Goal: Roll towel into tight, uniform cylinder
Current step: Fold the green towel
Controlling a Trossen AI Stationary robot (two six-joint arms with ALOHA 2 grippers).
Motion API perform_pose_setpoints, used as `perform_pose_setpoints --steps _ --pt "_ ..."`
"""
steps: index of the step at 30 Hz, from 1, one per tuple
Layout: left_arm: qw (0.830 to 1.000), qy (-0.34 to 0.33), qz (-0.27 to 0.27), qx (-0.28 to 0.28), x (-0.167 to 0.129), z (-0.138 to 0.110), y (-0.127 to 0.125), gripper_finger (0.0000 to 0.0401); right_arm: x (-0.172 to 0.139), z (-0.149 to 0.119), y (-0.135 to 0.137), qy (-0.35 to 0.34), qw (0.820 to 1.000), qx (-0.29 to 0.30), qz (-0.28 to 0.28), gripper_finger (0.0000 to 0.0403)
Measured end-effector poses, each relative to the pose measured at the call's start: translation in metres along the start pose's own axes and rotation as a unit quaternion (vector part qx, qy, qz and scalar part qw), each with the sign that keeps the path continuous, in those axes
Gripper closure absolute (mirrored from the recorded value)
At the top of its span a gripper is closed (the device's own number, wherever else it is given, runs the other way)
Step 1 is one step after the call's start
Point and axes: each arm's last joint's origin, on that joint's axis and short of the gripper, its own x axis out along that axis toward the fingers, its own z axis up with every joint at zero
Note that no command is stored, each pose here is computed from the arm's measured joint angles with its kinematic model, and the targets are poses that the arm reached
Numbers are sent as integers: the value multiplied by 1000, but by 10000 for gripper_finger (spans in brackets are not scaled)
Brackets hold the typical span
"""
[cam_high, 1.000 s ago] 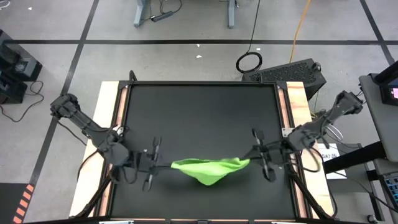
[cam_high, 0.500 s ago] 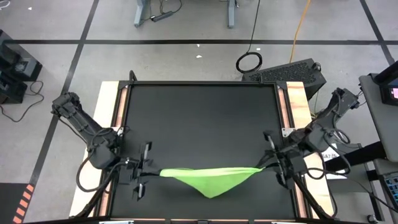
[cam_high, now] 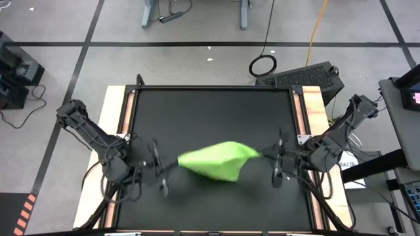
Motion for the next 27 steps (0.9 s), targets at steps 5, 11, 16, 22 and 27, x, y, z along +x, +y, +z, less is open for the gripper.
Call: perform_pose_setpoints --steps 5,11,16,22,27 --pt "984 -106 -140 -10 -2 8 -7 391 -5 15 3 -79 981 48 170 402" --pt "981 -118 -155 -18 -5 16 -7 391 -11 23 2 -88 974 45 202 403" --pt "973 -133 -187 -27 -12 21 -12 391 -16 23 7 -82 967 50 235 403" --pt "997 -5 -59 -52 0 4 -7 390 -7 2 2 41 992 37 113 403" --pt "986 156 55 -33 37 -49 -3 390 21 -35 -8 194 980 40 15 403"
